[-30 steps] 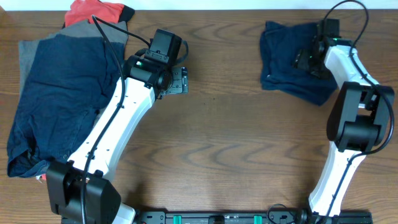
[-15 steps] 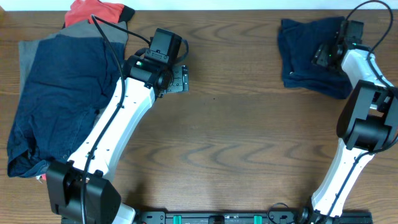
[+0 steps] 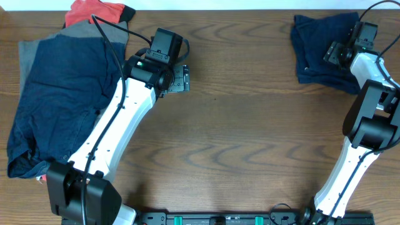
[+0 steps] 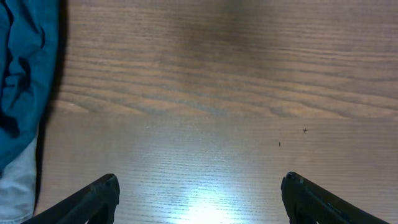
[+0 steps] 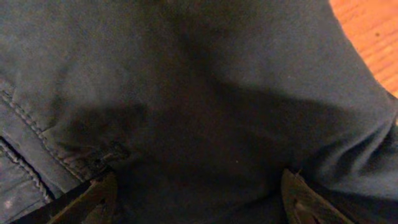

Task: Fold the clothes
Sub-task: 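Drag the folded shorts to the top right corner with the right gripper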

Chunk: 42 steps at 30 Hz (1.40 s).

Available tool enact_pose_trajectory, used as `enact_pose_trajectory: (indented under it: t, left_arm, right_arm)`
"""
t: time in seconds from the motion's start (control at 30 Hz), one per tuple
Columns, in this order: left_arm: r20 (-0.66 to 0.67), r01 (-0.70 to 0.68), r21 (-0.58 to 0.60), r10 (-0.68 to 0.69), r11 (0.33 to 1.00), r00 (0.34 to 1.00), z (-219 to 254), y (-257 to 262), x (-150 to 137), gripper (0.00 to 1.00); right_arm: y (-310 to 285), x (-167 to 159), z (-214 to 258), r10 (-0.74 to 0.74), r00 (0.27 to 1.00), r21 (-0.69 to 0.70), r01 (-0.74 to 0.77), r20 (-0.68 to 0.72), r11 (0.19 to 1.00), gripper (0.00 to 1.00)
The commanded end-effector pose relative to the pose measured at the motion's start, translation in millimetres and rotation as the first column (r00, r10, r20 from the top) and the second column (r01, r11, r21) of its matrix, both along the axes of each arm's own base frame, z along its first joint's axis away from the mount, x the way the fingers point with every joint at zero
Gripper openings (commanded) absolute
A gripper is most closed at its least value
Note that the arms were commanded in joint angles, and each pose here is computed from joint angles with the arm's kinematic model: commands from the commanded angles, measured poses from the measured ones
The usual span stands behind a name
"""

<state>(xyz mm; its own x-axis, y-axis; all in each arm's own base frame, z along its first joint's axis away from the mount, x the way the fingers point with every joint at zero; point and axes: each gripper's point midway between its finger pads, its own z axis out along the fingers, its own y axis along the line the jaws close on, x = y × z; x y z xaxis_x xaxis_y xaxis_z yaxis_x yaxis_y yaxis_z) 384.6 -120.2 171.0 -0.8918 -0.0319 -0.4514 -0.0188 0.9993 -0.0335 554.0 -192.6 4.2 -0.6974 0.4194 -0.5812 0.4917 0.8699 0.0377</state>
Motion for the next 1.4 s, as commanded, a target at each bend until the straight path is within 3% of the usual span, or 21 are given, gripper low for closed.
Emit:
enact_pose_trajectory:
  t: [0.0,0.53,0.77,1.1,1.37]
  left_arm:
    - [0.020,-0.002,0.010,0.002,1.000,1.000,4.6,2.2,1.6,0.85]
    - [0.022,-0.002,0.009,0.002,1.000,1.000,-0.7,0.2,6.4,0.85]
    - [-0.004,-0.005,0.017,0.005,1.000,1.000,-11.2,-0.2,7.5,0.85]
    - [-0.030,-0.003,0.023,0.004,1.000,1.000,-21.8,-1.3,8.3,0.85]
    - [-0.033,-0.001,0.020,0.002,1.000,0.999,-22.3,-2.0,7.8,0.85]
  right_arm:
    - [5.0,-25.7,-64.7,0.012,0.992,0.050,-0.006,-0.122,0.999,0.83]
    - [-2.9,-8.5,-53.0,0.005,0.999,0.021,-0.005,-0.041,1.000,0.88]
    - [-21.7,-17.6,-54.2,-0.116,0.993,0.058,0.118,-0.031,0.991,0.86]
    - [-54.1,-37.8,-58.1,-0.138,0.989,0.103,0.142,-0.048,0.984,0.88]
    - [-32.6,-18.5,-52.8,-0.087,0.996,0.141,0.085,0.008,0.986,0.88]
